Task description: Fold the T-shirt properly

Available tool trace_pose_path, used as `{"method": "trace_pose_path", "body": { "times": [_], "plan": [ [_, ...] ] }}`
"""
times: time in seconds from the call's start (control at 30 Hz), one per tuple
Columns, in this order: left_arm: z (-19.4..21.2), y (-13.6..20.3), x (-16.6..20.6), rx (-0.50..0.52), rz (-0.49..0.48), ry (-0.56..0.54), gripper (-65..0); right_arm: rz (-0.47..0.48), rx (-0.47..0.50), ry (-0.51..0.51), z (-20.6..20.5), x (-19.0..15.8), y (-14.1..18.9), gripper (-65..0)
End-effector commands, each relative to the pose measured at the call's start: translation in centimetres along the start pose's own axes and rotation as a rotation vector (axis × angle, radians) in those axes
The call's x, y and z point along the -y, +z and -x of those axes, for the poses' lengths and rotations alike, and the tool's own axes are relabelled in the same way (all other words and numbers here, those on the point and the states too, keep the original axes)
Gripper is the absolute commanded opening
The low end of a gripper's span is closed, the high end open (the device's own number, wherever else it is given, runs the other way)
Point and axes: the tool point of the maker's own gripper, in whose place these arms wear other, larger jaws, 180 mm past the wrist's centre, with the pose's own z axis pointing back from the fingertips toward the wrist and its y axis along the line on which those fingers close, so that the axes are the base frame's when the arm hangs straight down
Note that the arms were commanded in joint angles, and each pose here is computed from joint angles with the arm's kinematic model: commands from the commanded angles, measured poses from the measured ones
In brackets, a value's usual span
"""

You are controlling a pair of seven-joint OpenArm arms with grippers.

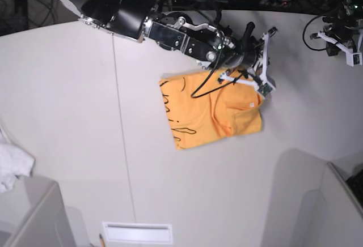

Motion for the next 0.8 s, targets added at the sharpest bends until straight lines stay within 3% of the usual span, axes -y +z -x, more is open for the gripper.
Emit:
{"method": "trace_pose_path", "body": {
  "times": [0.0,0.17,0.37,0.5,0.77],
  "plan": [
    [-1.3,0.7,-1.1,0.041,-0.022,-0.014,-65.0,0.030,0.126,-0.015,-4.6,1.5,1.5,-65.0],
    [-1.4,2.1,-3.8,0.065,-0.097,0.029,-65.0,0.110,0.157,-0.171,-6.6,7.1,3.4,-65.0],
    [-1.7,3.2,-5.5,0.087,-0.148,0.050,-65.0,0.165,0.127,-0.205,-5.5,9.8,2.9,-65.0],
    [-1.3,3.0,-5.3,0.082,-0.142,0.059,-65.0,0.213,0.074,-0.220,-4.4,11.9,1.9,-65.0],
    [-1.0,3.0,-4.8,0.076,-0.119,0.040,-65.0,0.270,0.056,-0.247,-2.8,14.1,0.4,-65.0]
  ]
}}
